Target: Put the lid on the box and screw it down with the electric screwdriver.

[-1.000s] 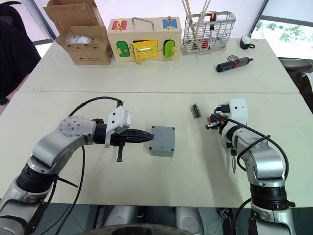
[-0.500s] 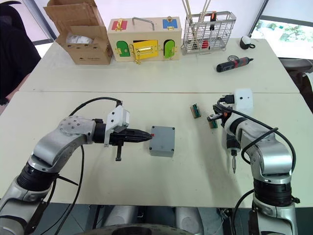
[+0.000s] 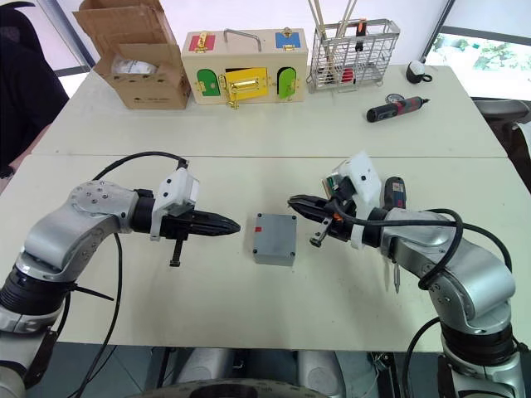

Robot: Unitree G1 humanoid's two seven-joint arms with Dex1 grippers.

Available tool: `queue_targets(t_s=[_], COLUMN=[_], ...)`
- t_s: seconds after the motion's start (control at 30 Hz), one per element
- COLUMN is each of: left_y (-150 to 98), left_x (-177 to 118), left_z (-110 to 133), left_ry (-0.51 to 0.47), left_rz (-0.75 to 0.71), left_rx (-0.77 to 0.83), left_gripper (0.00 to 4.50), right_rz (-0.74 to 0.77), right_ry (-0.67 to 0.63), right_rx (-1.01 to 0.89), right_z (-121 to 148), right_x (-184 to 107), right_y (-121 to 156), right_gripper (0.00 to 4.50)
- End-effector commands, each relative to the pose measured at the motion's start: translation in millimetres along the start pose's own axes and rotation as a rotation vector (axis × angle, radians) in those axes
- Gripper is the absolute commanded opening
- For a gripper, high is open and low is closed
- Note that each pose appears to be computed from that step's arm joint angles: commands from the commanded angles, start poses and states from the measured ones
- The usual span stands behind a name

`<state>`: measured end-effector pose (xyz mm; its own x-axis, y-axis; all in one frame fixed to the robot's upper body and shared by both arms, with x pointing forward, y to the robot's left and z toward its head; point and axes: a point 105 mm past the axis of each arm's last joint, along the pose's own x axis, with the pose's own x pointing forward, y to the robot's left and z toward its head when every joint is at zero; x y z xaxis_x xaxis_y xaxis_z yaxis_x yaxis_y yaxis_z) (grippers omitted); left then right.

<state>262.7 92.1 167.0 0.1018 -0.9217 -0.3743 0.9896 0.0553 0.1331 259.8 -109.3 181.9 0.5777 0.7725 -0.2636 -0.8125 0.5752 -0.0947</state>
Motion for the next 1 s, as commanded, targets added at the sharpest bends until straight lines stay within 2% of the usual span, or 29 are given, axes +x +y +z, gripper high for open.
queue_targets(t_s=[0.03,0.3,1.0], left_y=[-2.0,-9.9,-8.8], left_x=[-4.3,0.3,2.7], left_z=[9.0,11.7,10.2], left_ry=[-0.025,-0.042,-0.05], left_rz=[0.002,-0.012,0.023], left_rx=[0.027,0.009,-0.002], left_gripper=[0.0,0.0,0.0], right_rz=[-0.003,-0.031,-0.069], right_ry=[-0.009,0.026,0.074], right_rx=[-0.036,-0.026,-0.019], right_z=[2.7,-9.3,-24.8], right_x=[-1.1,-0.3,3.4], right_y=[1.6,-3.4,-12.7], right_gripper=[0.04,0.04,0.04])
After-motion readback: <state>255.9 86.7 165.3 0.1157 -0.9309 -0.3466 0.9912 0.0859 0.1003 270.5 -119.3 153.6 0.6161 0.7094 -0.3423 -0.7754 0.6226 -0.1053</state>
